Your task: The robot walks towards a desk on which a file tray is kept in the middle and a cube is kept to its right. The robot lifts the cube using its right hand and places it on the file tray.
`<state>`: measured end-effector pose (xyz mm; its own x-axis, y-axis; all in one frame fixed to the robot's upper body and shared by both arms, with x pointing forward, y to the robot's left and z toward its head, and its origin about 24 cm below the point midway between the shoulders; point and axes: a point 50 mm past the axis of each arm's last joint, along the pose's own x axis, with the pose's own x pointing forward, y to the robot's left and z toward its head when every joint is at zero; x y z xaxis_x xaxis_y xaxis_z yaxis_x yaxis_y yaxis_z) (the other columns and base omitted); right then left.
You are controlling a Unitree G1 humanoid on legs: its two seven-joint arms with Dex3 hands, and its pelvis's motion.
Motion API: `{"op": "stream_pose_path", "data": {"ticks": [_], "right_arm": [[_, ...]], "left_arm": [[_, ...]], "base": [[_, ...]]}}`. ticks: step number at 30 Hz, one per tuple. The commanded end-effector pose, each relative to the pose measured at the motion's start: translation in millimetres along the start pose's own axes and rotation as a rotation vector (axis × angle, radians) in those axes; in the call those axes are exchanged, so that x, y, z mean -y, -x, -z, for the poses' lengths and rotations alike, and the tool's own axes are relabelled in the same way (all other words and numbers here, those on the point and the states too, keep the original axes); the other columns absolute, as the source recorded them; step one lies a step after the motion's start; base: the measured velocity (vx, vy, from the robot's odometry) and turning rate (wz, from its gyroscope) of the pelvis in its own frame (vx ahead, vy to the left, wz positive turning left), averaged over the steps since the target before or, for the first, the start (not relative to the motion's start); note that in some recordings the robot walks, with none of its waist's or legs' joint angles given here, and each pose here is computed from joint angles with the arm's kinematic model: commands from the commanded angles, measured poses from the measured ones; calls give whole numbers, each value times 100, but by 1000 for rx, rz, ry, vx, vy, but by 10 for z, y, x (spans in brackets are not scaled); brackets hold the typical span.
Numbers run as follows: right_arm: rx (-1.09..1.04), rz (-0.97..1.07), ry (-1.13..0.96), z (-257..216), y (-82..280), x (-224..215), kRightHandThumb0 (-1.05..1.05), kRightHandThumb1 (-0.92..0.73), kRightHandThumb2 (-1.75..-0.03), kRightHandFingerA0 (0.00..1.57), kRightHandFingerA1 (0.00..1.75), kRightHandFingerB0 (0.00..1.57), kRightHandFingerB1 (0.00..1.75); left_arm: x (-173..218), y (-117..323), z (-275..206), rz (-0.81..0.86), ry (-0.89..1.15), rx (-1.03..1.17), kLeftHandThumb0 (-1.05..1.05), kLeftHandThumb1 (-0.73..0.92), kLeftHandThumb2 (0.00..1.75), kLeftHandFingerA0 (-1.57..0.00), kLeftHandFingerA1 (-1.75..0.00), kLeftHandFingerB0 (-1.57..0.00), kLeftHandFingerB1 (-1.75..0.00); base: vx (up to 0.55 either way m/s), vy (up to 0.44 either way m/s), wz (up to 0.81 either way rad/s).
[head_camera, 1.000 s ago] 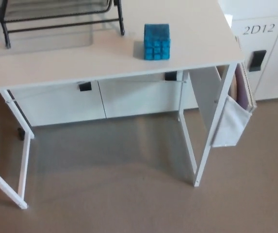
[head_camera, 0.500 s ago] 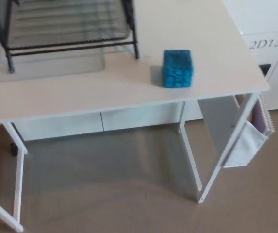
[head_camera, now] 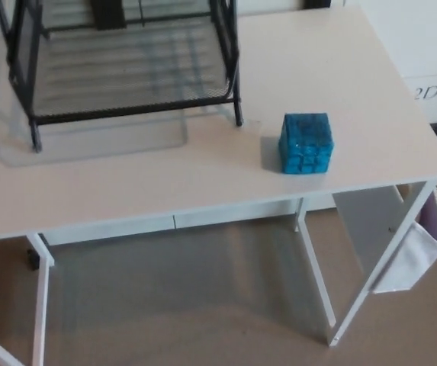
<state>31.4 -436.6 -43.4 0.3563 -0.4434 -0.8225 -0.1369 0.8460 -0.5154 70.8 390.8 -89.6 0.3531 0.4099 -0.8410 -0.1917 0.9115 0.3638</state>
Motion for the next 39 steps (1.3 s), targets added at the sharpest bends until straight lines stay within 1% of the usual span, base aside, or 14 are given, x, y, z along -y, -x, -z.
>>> {"op": "stream_pose_path", "data": {"ticks": [1,3,10,12,15,19,20,22,23,25,29,35,37,39], "right_arm": [[9,18,-8,5,1,9,-86,-56,-90,31,58,8,33],[15,10,-54,15,4,3,-78,-52,-89,19,54,4,35],[21,2,2,-10,0,-9,-78,-56,-92,39,60,2,32],[62,4,-85,2,13,-14,-73,-52,-89,22,51,2,34],[109,28,-131,-12,34,31,-73,-52,-89,24,50,2,33],[203,103,-141,-119,60,95,-77,-55,-88,39,53,6,33],[225,106,-148,-184,51,120,-74,-55,-89,32,50,5,32],[239,111,-222,-247,42,188,-74,-52,-86,32,49,7,37],[269,137,-220,-288,60,221,-66,-61,-59,39,35,11,31],[296,158,-201,-320,84,245,-69,-52,-84,30,47,6,34],[356,198,-172,-373,120,274,-75,-54,-87,30,47,5,26],[364,187,-220,-345,130,250,-71,-52,-83,32,47,6,29],[331,171,-252,-306,112,234,-64,-64,-59,34,33,9,27],[319,164,-253,-293,115,244,-68,-52,-84,25,46,4,29]], "left_arm": [[-72,11,-21,-27,10,-2,-81,58,158,-6,-92,0,-87],[-73,13,-23,-21,12,3,-79,57,157,-6,-92,0,-86],[-106,17,-65,-38,6,22,-77,60,157,-5,-91,0,-86],[-122,19,-87,-40,6,23,-77,61,158,-8,-92,0,-86],[-132,29,-63,-30,15,32,-103,44,152,-14,-99,-9,-93],[-160,35,-68,-42,17,31,-76,62,157,-13,-92,0,-86],[-153,32,-90,-39,29,42,-104,51,155,-14,-97,-11,-90],[-142,25,-88,-38,77,35,-101,51,156,-9,-95,-5,-88],[-141,31,-76,-29,76,41,-75,63,158,-9,-92,0,-87],[-142,35,-50,-26,75,34,-75,67,161,-7,-91,0,-86],[-143,29,-36,-42,85,13,-81,74,168,-14,-96,0,-88],[-151,25,-75,-41,113,25,-79,78,170,-7,-94,0,-89],[-162,33,-85,-34,93,45,-78,72,166,-10,-95,0,-90],[-165,31,-69,-54,97,27,-74,65,158,-10,-91,0,-86]], "base": [[158,76,2],[140,111,-7],[162,206,-14],[233,342,-6],[186,279,-11],[121,132,2],[91,76,0],[102,36,7],[78,-8,7],[31,-13,4],[185,-49,-7],[31,11,-5],[-23,105,-12],[-24,165,-7]]}}
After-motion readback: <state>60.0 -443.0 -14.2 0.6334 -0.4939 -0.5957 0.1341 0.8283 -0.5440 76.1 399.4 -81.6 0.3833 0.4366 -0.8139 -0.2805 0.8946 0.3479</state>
